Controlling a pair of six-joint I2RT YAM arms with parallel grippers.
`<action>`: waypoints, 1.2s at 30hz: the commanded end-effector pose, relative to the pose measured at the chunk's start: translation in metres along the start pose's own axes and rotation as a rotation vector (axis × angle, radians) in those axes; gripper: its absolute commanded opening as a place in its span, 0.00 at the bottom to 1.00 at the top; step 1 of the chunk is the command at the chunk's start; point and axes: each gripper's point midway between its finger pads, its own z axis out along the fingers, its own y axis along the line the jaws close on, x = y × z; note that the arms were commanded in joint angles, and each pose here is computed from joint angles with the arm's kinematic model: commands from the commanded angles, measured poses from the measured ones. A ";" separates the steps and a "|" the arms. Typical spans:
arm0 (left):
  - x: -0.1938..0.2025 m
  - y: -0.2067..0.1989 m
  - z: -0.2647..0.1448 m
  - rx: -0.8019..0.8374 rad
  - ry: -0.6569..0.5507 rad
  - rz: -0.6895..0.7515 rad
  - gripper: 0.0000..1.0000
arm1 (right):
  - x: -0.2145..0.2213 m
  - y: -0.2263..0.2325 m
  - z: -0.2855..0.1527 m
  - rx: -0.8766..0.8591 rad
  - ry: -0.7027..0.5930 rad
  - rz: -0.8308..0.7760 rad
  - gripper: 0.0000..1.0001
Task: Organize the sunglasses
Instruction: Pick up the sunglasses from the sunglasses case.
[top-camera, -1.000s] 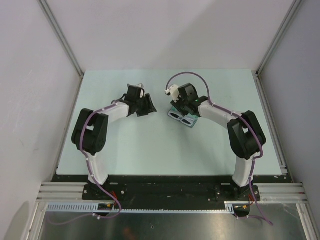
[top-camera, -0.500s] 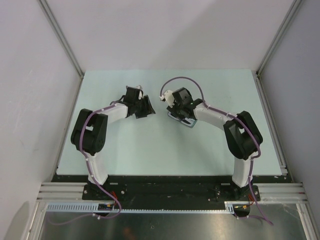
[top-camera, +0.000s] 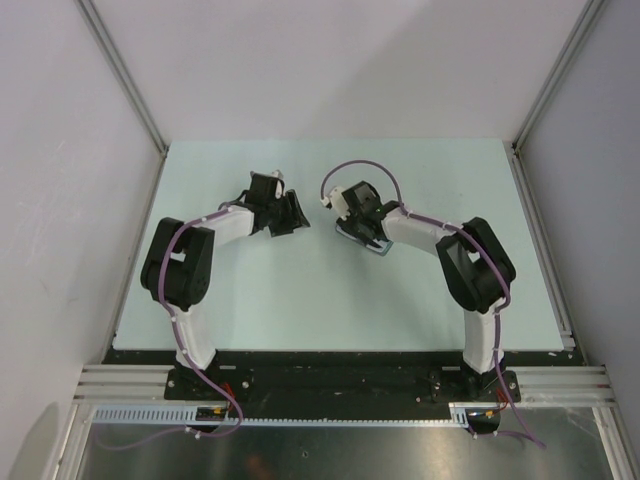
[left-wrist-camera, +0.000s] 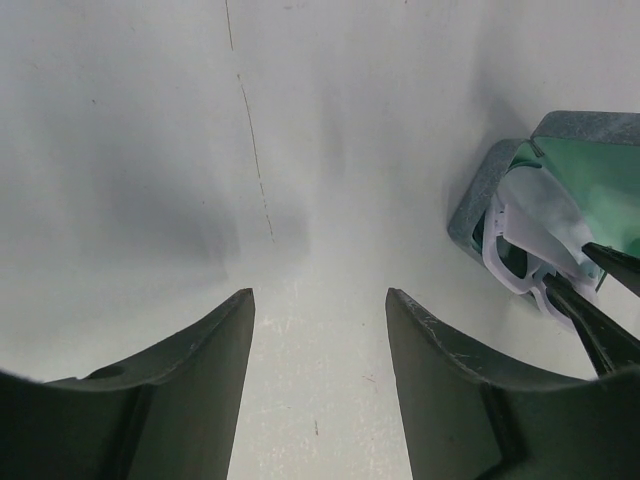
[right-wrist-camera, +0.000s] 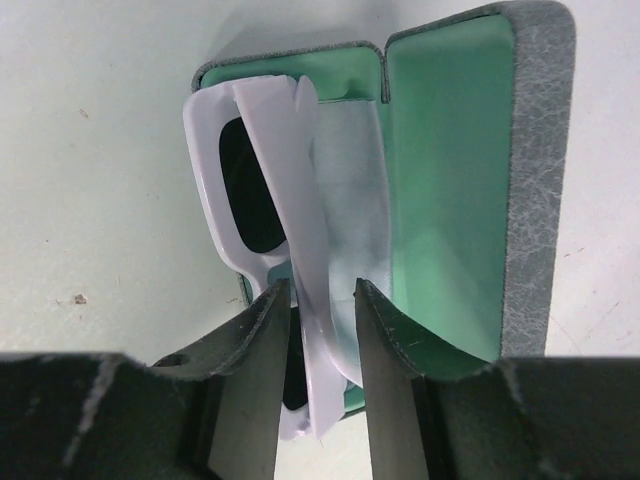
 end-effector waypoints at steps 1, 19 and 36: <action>-0.012 -0.010 -0.012 0.040 -0.037 -0.008 0.61 | 0.000 -0.002 0.007 0.028 0.003 -0.022 0.36; -0.011 -0.014 -0.011 0.065 -0.021 -0.006 0.61 | -0.010 -0.013 -0.007 0.087 -0.020 -0.014 0.02; 0.004 -0.090 0.031 0.168 0.042 0.009 0.73 | -0.066 -0.063 -0.114 -0.038 -0.356 0.272 0.00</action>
